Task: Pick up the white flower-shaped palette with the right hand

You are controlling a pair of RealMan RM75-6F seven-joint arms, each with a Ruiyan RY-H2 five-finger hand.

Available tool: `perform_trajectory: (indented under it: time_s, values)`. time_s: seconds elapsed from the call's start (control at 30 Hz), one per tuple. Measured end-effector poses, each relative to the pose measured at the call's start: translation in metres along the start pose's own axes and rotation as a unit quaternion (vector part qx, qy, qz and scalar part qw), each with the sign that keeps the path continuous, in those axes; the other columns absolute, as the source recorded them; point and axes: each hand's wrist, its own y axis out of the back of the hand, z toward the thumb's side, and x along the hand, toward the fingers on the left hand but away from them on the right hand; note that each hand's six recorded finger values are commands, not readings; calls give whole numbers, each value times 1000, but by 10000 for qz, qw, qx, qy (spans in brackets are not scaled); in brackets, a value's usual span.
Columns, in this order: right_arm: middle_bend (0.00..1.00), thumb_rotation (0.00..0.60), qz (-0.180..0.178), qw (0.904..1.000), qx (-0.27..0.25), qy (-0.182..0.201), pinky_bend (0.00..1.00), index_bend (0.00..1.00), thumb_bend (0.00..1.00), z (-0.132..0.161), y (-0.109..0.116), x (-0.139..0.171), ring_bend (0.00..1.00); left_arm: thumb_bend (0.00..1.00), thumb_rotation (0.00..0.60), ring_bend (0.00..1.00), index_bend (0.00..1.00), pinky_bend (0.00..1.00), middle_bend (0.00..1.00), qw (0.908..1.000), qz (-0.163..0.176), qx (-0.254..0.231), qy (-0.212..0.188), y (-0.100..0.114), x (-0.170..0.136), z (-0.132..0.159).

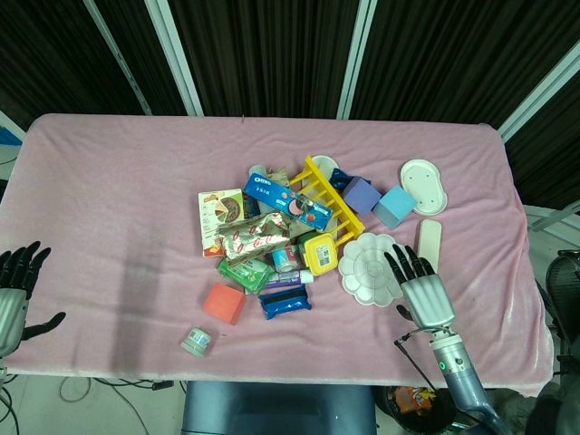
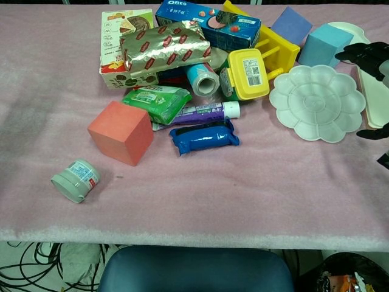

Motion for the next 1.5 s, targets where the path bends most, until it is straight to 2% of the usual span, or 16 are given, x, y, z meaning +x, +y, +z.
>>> perform_trajectory:
  time_s: [0.57,0.8,1.13,1.37,1.47,1.5]
  values:
    - [0,600,348,9982,297,-398,233,0,157,-25,-42,-16,0,0,600,0,0,0,0,10000,-13,-55,49,-1,2,-1]
    - [0,600,361,9982,221,-431,233,0,156,-24,-47,-17,0,0,600,0,0,0,0,10000,-4,-72,42,0,2,-1]
    - [0,600,27,9979,-489,-420,233,0,186,-4,-41,-25,0,0,600,0,0,0,0,9999,48,-130,52,1,2,-1]
    - [8,600,-376,9934,-1055,-228,245,1,227,20,-28,-33,9,0,600,0,0,0,0,9998,70,-160,50,2,2,-1]
    - [84,600,-463,9919,-1168,-159,286,80,280,28,-25,-37,67,0,600,0,0,0,0,9998,69,-179,62,2,2,-2]
    - [127,600,-478,9916,-1192,-148,306,137,318,30,-24,-38,96,0,600,0,0,0,0,9998,67,-186,68,3,2,-2]
